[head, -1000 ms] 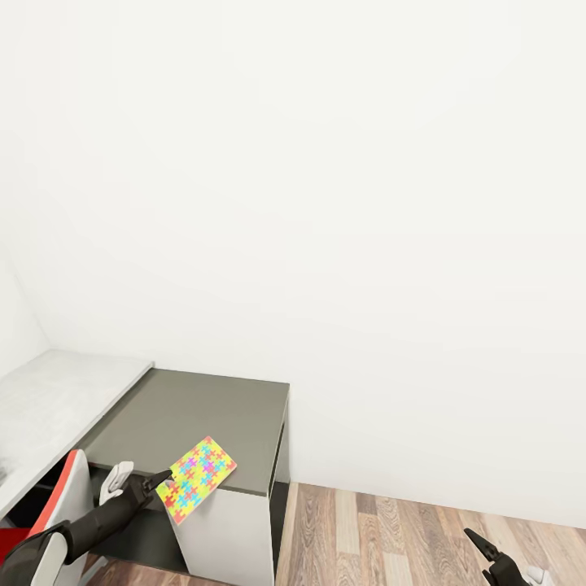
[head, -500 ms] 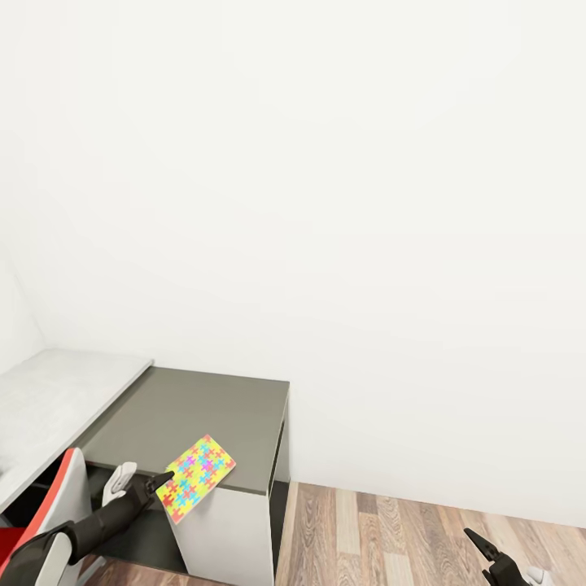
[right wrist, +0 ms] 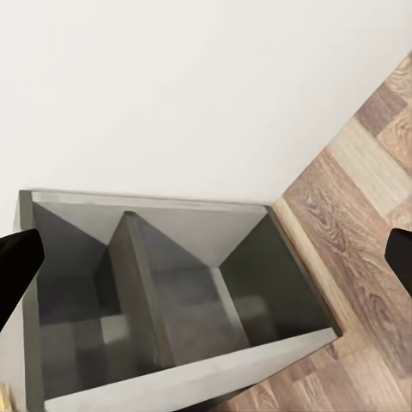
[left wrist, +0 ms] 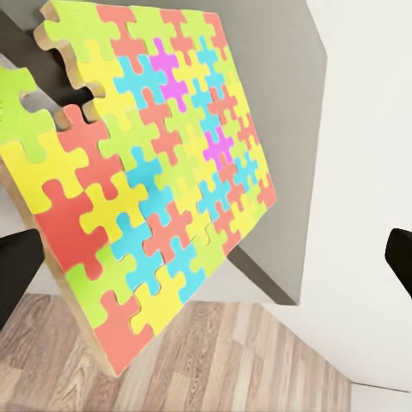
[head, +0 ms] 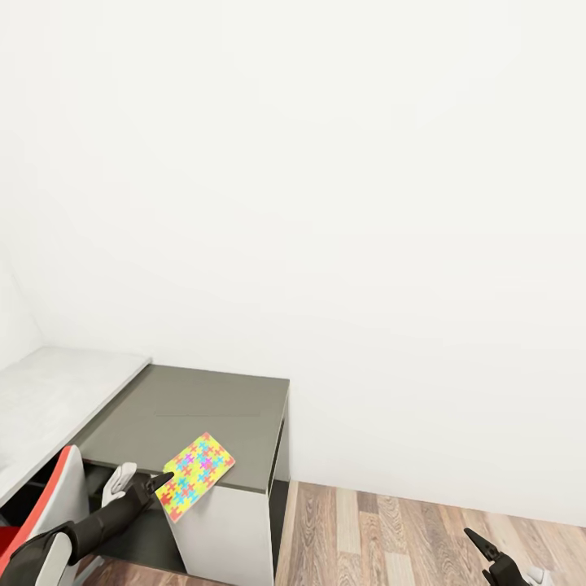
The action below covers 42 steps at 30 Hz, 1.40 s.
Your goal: Put all the toys in the child's room - the three board games (two on the bed and one on the table), the two jigsaw puzzles on the table, and the tennis ball on the table - inside the toy box on the table in the child's room.
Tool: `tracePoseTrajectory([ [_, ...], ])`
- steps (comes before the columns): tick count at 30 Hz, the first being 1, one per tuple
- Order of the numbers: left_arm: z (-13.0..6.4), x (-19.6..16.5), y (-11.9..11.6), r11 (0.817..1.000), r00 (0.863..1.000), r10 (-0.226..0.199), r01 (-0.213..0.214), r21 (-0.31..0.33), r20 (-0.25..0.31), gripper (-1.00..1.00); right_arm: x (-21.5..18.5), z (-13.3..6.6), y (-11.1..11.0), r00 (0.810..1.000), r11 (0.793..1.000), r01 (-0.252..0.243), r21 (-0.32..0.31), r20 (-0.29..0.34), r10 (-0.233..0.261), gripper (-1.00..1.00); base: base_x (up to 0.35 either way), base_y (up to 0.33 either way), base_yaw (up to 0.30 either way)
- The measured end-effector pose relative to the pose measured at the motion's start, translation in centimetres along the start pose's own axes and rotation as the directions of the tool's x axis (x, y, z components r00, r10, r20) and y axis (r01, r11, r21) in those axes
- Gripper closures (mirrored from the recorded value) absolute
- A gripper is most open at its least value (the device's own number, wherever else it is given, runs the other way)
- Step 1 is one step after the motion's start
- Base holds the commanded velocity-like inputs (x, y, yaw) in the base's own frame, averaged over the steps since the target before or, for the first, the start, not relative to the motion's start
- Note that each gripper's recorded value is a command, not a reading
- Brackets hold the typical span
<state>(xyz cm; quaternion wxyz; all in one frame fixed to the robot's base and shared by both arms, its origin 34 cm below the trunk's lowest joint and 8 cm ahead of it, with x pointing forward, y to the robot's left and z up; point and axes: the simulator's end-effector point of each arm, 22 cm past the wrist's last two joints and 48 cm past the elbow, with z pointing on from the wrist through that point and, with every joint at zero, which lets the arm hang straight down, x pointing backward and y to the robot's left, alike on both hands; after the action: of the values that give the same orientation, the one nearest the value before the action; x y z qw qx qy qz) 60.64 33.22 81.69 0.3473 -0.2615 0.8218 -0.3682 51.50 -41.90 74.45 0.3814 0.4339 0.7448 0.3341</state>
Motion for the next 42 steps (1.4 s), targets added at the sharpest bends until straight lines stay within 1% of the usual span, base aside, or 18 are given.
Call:
tracePoseTrajectory([
  [16, 1.2, 0.6, 1.4, 1.0, 1.0, -0.008, 0.008, 0.005, 0.001, -1.0, 0.4, 1.2, -1.5, 1.0, 1.0, 0.0, 0.0, 0.0, 0.0, -1.0, 0.0, 0.0, 0.0],
  [21, 0.9, 0.0, 1.4, 0.999, 0.999, -0.029, 0.029, 0.015, 0.023, -1.0, 0.4, 1.2, -1.5, 1.0, 1.0, 0.0, -0.001, 0.0, 0.0, -1.0, 0.0, 0.0, 0.0],
  [25, 0.8, -0.2, 1.4, 0.999, 0.999, -0.037, 0.037, 0.018, 0.03, -1.0, 0.4, 1.2, -1.5, 1.0, 1.0, 0.0, -0.001, 0.0, 0.0, -1.0, 0.0, 0.0, 0.0],
  [42, 0.8, -0.1, 1.4, 0.999, 0.999, -0.046, 0.046, 0.02, 0.029, -1.0, 0.4, 1.2, -1.5, 1.0, 1.0, 0.001, 0.0, 0.0, -0.001, -1.0, 0.0, 0.0, 0.0],
])
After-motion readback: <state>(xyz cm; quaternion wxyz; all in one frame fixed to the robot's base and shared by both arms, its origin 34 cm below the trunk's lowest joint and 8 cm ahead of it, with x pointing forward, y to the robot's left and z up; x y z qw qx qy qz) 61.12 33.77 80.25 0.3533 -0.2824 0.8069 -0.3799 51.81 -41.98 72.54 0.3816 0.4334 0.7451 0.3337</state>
